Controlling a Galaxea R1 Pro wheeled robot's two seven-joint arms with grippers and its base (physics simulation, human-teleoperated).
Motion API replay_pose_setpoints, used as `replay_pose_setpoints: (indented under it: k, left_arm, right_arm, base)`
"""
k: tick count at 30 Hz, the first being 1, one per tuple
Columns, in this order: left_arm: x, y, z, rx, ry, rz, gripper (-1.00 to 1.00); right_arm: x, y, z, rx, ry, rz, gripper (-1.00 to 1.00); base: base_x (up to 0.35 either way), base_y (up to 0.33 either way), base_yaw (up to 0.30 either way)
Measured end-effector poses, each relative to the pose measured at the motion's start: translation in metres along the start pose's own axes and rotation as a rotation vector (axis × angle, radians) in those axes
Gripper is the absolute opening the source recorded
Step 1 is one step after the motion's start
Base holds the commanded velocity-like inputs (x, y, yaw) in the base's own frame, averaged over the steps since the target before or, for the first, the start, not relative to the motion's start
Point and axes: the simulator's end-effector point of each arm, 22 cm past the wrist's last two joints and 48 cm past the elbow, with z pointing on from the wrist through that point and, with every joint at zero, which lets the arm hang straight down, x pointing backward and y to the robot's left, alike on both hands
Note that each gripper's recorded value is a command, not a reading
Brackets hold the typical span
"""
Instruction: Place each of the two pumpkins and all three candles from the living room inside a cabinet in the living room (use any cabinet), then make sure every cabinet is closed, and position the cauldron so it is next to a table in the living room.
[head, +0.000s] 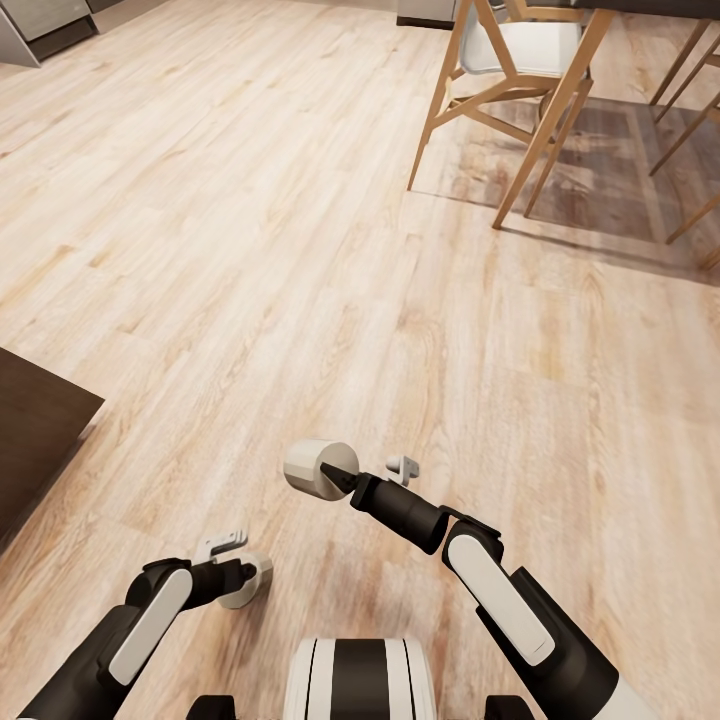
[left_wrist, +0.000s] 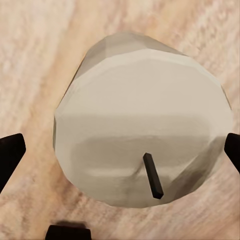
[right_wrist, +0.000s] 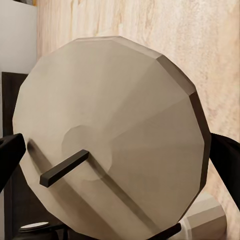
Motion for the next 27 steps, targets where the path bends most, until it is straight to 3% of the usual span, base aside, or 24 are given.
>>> replay_pose_setpoints:
  k: [10,16,18,27]
  left_arm:
    - [-0.001,-0.002,0.0,0.004,-0.003,-0.001,1.0]
    - [-0.003,-0.015,-0.001,0.079,-0.01,0.014,1.0]
    - [-0.005,-0.02,-0.002,0.104,-0.017,0.0,1.0]
    - [-0.008,-0.019,-0.002,0.106,-0.027,-0.005,1.0]
  right_arm:
    - [0.0,0.0,0.0,0.001,0.0,0.0,-1.0]
    - [0.001,-0.002,0.0,0.006,0.003,0.001,-1.0]
    - [0.002,-0.004,0.0,0.007,0.004,0.003,-1.0]
    - [0.002,-0.004,0.001,0.009,0.004,0.004,-1.0]
  base:
    - [0.0,0.0,0.0]
    - [0.0,0.0,0.0]
    - [0.0,0.0,0.0]
    - [0.0,0.0,0.0]
